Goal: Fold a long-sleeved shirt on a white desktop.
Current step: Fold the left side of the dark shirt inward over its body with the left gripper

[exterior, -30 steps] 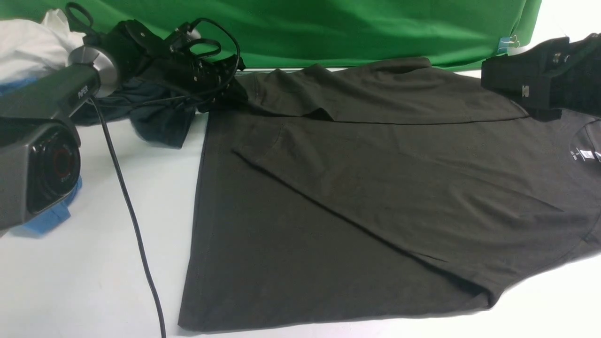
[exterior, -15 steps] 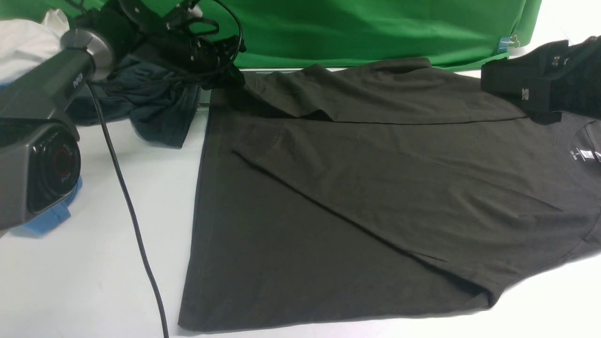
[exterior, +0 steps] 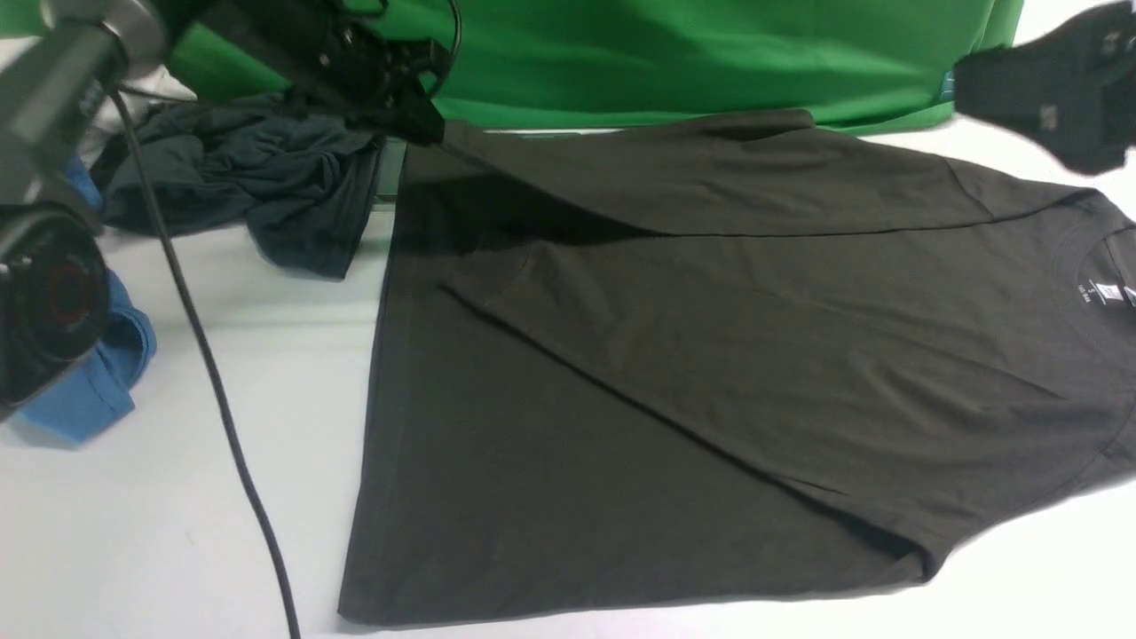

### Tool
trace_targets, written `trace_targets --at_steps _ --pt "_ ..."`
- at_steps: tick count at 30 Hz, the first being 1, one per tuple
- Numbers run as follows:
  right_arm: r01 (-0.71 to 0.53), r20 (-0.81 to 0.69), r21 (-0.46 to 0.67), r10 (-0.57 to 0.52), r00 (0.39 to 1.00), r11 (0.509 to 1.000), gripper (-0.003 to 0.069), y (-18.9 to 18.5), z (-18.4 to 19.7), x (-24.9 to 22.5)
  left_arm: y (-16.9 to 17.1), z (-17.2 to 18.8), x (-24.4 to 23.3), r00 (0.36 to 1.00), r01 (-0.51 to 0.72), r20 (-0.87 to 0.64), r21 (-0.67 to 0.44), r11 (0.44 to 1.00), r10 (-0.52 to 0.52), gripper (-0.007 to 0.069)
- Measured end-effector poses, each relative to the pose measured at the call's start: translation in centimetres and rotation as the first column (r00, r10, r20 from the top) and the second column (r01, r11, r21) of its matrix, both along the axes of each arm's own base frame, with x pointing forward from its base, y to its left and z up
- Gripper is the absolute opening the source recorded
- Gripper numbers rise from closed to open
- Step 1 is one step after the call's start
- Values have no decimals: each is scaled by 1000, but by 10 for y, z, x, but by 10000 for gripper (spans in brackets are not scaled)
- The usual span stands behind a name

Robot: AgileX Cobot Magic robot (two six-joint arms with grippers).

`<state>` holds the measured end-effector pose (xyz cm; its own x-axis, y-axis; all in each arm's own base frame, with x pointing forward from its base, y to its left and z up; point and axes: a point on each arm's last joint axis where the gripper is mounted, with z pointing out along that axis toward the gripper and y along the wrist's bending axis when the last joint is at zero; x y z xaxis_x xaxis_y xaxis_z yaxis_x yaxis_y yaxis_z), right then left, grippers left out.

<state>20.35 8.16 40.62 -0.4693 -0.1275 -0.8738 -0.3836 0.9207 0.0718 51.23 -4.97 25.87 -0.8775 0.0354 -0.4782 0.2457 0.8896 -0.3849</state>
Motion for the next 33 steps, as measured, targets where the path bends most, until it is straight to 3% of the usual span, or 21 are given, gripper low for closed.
trace_targets --at_steps 11,20,33 --pt "13 -77 -43 -17 997 999 468 -3 -5 -4 -37 26 -28 995 100 -13 32 994 -100 50" --pt "16 -82 -56 -21 996 998 471 -4 -6 -4 -34 11 -54 986 113 -129 72 991 -104 50" --pt "36 -76 -72 -41 996 997 473 -6 -6 -3 -32 50 -80 991 127 -62 68 990 -122 50"
